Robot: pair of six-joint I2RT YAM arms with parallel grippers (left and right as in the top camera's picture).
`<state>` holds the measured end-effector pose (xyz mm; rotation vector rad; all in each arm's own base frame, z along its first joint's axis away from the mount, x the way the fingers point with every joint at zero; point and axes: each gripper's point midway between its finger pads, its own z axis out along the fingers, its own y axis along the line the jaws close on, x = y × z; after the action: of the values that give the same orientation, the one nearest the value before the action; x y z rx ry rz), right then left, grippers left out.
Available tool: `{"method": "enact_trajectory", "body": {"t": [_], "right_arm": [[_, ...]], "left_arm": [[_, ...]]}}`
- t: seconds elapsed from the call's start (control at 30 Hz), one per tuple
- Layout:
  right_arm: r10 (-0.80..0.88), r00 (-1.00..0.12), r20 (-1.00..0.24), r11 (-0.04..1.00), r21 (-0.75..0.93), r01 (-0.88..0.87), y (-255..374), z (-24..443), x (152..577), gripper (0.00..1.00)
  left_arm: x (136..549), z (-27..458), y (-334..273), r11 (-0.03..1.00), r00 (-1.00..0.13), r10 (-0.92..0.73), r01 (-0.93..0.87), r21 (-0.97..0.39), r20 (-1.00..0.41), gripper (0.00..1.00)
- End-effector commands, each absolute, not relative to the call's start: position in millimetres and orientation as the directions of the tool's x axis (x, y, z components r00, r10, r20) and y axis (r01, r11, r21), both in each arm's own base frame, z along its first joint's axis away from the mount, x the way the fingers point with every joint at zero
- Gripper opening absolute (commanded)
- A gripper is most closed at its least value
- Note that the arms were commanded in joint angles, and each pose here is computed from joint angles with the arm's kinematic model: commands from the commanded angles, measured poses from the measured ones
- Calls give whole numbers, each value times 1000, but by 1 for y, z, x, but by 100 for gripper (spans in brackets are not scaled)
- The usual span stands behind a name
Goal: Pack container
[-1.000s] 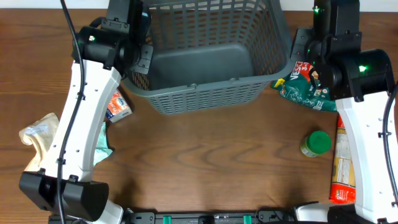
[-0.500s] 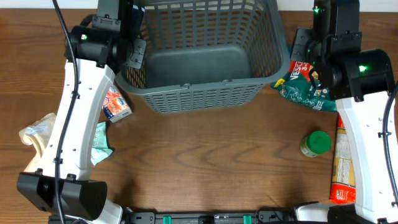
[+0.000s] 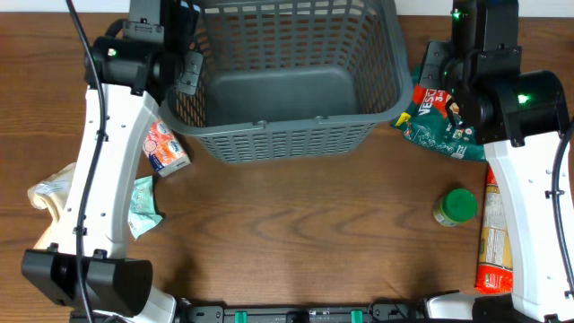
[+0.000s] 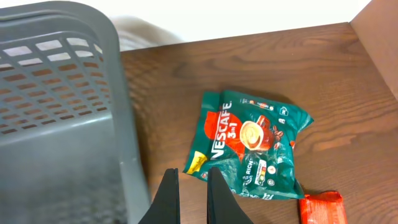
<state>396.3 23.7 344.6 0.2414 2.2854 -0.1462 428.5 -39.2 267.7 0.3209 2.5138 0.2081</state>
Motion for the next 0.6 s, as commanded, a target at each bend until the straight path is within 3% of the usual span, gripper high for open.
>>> {"method": "enact_trajectory", "body": {"t": [0.0,0.4,0.57], "right_arm": [[141,-647,-749,969,-28,244,19,344,396,1],[141,-649,-748,969,-29,244,19,344,395,1],[140,-649,-748,970,-29,243,19,344,395,4]], "left_arm": [[429,262,-20,956,-815,266,152,253,-516,10],[430,260,-15,958,-822,255,141,251,-510,10],[426,271,-39,949,-789,302,194,250,-535,17]]}}
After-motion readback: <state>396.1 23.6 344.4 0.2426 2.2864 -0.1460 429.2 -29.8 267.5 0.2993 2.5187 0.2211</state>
